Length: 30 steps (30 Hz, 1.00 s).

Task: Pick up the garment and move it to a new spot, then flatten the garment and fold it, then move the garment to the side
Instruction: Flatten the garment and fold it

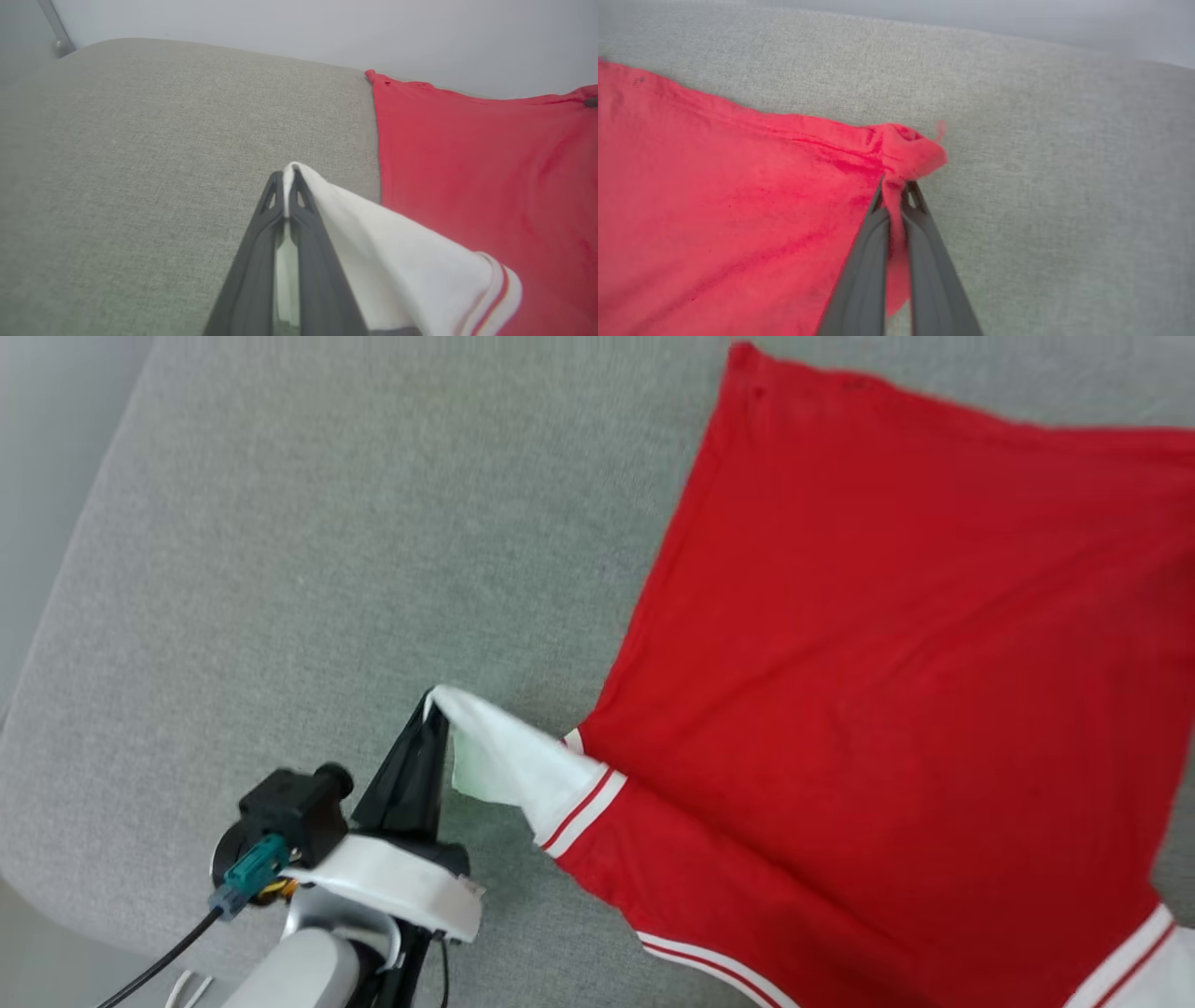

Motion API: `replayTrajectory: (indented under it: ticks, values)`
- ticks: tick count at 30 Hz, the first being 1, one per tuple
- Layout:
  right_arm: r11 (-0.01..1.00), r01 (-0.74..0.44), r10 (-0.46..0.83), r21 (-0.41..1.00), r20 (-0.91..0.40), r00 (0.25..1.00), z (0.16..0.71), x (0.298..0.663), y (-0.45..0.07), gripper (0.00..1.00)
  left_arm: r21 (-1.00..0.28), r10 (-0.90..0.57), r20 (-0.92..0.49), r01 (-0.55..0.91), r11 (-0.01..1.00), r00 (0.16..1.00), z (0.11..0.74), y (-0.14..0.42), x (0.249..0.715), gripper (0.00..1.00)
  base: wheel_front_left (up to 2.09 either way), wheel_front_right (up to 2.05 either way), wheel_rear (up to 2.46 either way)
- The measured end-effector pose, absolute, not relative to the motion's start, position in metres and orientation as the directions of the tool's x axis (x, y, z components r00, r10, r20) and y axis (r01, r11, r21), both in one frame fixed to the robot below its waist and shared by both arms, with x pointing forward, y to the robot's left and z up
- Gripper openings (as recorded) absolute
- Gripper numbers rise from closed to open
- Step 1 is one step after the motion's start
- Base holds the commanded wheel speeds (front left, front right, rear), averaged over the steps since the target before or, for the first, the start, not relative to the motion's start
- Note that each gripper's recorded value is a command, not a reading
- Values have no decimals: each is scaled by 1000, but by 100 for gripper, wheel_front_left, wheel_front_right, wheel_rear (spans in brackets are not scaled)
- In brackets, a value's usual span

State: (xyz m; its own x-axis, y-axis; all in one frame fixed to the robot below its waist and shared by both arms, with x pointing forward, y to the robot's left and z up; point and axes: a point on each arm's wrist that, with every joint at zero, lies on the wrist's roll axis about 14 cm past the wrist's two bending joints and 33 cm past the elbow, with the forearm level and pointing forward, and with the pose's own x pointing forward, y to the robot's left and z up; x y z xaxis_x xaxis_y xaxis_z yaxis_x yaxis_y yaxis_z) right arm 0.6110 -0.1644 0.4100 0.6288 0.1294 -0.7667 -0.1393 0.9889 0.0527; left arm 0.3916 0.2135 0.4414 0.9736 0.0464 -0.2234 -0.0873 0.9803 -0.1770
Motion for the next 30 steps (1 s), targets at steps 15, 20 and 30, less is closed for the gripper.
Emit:
replayTrajectory:
  ticks: [15,20,30]
  values:
    - [990,-116,-5,-77,-854,521,425,406,-263,0,-174,134,-276,-187,967,952,446,233,322,0,0,0,0]
    - [1000,-4,-17,-20,-910,415,393,302,-287,0,-189,74,-289,-133,973,954,447,215,320,0,0,0,0]
    - [975,194,-5,108,-864,504,371,231,-280,100,-191,-26,-270,-27,981,962,456,187,337,0,0,0,0]
